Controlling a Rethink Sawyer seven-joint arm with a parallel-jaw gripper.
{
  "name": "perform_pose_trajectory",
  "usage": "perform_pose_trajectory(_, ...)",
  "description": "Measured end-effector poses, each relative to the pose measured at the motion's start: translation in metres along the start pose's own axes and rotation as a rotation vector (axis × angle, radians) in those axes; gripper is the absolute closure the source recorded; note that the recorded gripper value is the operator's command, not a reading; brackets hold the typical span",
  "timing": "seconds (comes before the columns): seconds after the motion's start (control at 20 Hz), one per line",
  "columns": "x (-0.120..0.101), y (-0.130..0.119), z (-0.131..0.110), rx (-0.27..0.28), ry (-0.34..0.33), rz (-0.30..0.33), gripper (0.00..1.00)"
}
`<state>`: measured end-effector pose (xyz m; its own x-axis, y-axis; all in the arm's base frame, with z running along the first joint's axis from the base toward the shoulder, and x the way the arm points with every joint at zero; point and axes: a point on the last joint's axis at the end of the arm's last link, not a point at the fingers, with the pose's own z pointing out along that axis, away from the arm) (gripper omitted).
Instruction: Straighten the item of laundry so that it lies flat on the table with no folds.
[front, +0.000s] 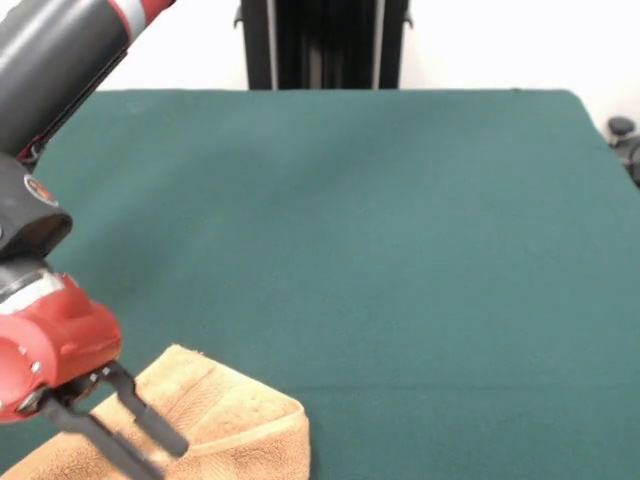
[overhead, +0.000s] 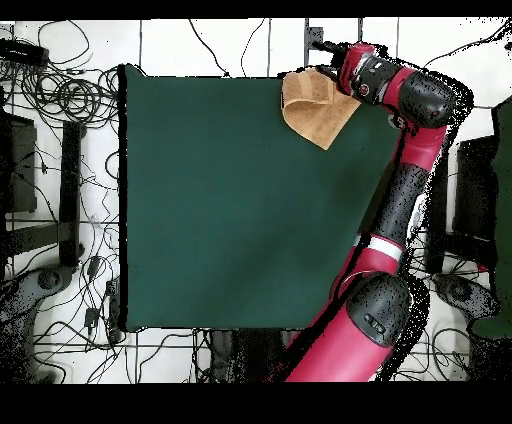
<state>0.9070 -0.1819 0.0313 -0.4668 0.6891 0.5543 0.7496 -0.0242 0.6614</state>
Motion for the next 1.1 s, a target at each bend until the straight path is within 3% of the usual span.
perform_pose_trajectory(0.05, 0.009, 0.001, -0.001, -0.003, 0.059, 0.008, 0.0)
perform_pose_trajectory(0.2, 0.019, 0.001, -0.003, 0.01, 0.129, 0.012, 0.0)
perform_pose_trajectory(0.5, 0.046, -0.017, -0.007, 0.148, 0.322, 0.005, 0.0)
perform_pose_trajectory(0.6, 0.053, -0.027, -0.008, 0.22, 0.374, 0.001, 0.0)
perform_pose_trajectory(0.8, 0.062, -0.055, -0.008, 0.42, 0.451, 0.006, 0.0)
perform_pose_trajectory(0.85, 0.063, -0.066, -0.007, 0.51, 0.466, 0.015, 0.0)
perform_pose_trajectory(0.95, 0.063, -0.07, -0.006, 0.545, 0.467, 0.021, 0.0)
perform_pose_trajectory(1.05, 0.059, -0.083, -0.004, 0.65, 0.454, 0.045, 0.0)
perform_pose_trajectory(1.1, 0.058, -0.086, -0.003, 0.672, 0.448, 0.052, 0.0)
